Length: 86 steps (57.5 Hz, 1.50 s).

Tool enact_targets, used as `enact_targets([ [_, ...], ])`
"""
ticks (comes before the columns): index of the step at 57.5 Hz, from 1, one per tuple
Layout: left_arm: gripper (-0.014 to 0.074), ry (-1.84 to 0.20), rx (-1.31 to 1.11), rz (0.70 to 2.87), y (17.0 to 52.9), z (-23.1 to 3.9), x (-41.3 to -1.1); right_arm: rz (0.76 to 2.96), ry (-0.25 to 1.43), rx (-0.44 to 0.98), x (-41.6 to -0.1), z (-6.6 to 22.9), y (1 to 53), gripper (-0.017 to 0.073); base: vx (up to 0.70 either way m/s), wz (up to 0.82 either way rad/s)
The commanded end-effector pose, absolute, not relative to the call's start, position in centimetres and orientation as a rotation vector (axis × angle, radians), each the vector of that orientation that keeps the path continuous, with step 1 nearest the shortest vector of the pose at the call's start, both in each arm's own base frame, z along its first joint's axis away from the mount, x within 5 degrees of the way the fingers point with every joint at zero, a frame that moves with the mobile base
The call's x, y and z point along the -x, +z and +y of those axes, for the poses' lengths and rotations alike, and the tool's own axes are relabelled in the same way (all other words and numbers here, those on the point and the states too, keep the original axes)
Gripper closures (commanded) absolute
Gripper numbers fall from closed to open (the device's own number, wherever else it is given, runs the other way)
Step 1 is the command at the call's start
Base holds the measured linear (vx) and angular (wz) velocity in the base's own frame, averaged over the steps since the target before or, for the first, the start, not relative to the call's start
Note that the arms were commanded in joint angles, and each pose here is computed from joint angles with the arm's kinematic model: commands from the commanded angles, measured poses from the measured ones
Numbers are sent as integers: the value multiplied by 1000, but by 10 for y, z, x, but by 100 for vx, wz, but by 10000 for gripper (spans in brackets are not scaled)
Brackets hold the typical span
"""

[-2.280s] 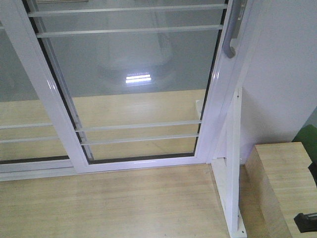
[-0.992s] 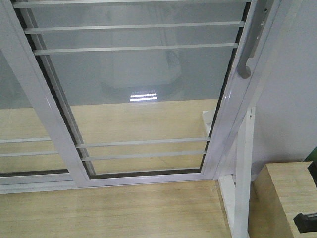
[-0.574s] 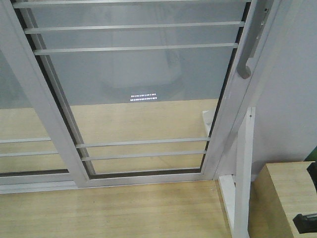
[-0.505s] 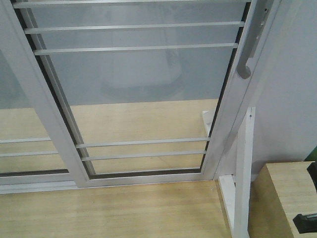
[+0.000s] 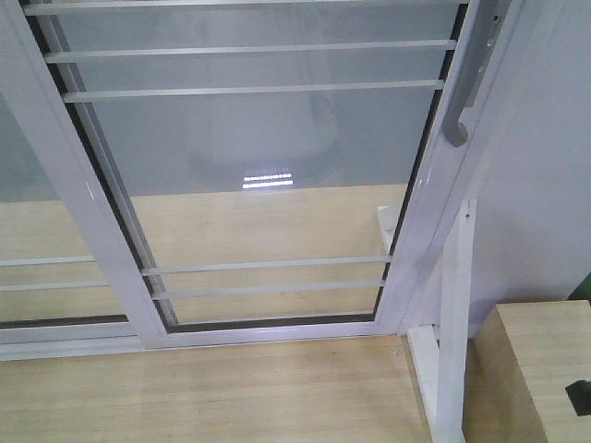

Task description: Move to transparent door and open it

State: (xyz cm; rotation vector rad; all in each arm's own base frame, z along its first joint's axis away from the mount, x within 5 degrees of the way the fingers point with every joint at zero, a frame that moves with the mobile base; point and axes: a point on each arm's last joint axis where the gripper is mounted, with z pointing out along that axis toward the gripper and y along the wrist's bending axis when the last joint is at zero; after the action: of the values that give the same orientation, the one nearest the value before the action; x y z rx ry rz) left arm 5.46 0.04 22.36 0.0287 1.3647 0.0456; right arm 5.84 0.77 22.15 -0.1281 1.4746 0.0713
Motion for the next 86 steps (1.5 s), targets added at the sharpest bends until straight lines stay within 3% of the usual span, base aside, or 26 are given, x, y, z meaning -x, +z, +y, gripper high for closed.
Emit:
enact_targets([
  [1,590,7,7,1289,258,1,-55,1383,30,154,-63,8,263,562,0,0],
  [20,590,8,10,1448,328,1,-137,1520,-50,248,-162,21,351,562,0,0],
  [31,590,13,16,1361,349,2,-176,1560,-41,242,-209,27,352,562,0,0],
  [48,566,14,16,1370,344,2,-189,1629,-25,236,-228,30,335,519,0,0],
  [57,487,12,14,1423,340,2,-189,1624,-26,235,-228,30,336,402,0,0],
  [75,153,11,14,1440,338,1,-190,1625,16,183,-228,29,336,-34,0,0],
  [80,71,11,14,1440,338,1,-190,1616,24,168,-231,29,336,-90,0,0],
  [86,12,12,13,1440,338,1,-190,1577,25,154,-240,30,333,-90,0,0],
])
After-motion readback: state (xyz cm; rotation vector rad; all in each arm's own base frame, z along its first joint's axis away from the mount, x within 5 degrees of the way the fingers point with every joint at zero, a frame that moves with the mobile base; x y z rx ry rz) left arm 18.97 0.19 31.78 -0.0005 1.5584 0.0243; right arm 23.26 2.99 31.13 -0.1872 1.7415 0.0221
